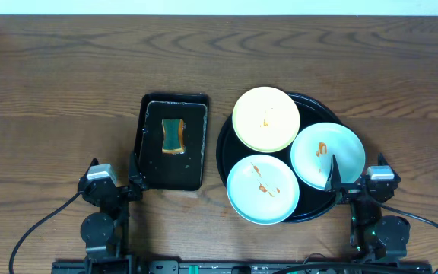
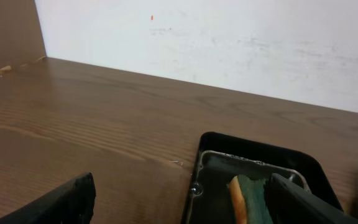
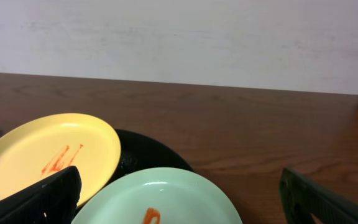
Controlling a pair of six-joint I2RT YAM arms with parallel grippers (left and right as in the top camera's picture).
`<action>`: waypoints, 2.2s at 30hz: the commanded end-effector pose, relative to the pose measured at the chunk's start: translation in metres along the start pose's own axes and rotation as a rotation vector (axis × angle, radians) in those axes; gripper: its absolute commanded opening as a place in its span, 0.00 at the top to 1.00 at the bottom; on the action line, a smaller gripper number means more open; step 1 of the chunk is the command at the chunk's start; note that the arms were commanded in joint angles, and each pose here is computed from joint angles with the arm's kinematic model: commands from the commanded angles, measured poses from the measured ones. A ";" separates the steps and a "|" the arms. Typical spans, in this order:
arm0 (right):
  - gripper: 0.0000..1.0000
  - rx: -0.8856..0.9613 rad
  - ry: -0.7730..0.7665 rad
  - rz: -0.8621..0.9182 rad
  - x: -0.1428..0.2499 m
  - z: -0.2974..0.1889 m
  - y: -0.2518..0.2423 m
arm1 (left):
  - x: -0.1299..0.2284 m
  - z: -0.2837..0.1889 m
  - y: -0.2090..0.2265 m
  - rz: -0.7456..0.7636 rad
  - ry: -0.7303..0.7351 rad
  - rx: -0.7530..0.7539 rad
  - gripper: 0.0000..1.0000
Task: Clean dirty plates on tray and stack at the side
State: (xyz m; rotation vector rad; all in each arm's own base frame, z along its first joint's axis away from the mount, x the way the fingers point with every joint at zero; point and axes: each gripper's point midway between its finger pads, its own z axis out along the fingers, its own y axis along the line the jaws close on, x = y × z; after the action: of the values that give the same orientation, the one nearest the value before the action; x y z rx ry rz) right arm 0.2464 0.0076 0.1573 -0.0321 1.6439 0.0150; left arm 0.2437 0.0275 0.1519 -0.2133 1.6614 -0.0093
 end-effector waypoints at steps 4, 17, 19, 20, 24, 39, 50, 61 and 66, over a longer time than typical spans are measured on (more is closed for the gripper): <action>0.01 0.021 -0.001 -0.010 0.000 0.000 -0.004 | 0.015 0.000 0.005 0.014 0.049 -0.022 0.12; 0.01 0.021 -0.001 -0.010 0.000 0.000 -0.004 | 0.015 0.000 0.005 0.014 0.049 -0.022 0.12; 0.01 0.021 -0.001 -0.010 0.000 0.000 -0.004 | 0.015 0.000 0.005 0.014 0.049 -0.022 0.12; 0.01 0.021 -0.001 -0.010 0.000 0.000 -0.004 | 0.015 0.000 0.005 0.014 0.049 -0.022 0.12; 0.01 0.021 -0.001 -0.010 0.000 0.000 -0.004 | 0.015 0.000 0.005 0.014 0.049 -0.022 0.12; 0.01 0.021 -0.001 -0.010 0.000 0.000 -0.004 | 0.015 0.000 0.005 0.014 0.049 -0.022 0.12; 0.01 0.021 -0.001 -0.010 0.000 0.000 -0.004 | 0.015 0.000 0.005 0.014 0.049 -0.022 0.12; 0.01 0.013 -0.005 0.033 -0.001 0.000 -0.003 | 0.015 0.000 0.005 0.014 0.049 -0.022 0.12; 0.01 0.013 0.004 0.128 0.002 0.000 -0.003 | 0.015 0.000 0.005 0.014 0.050 -0.022 0.12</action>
State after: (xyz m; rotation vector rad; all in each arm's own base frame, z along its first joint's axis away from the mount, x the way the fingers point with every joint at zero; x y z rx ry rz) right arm 0.2464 0.0060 0.1571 0.0144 1.6451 0.0436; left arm 0.2437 0.0275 0.1519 -0.2136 1.6613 -0.0096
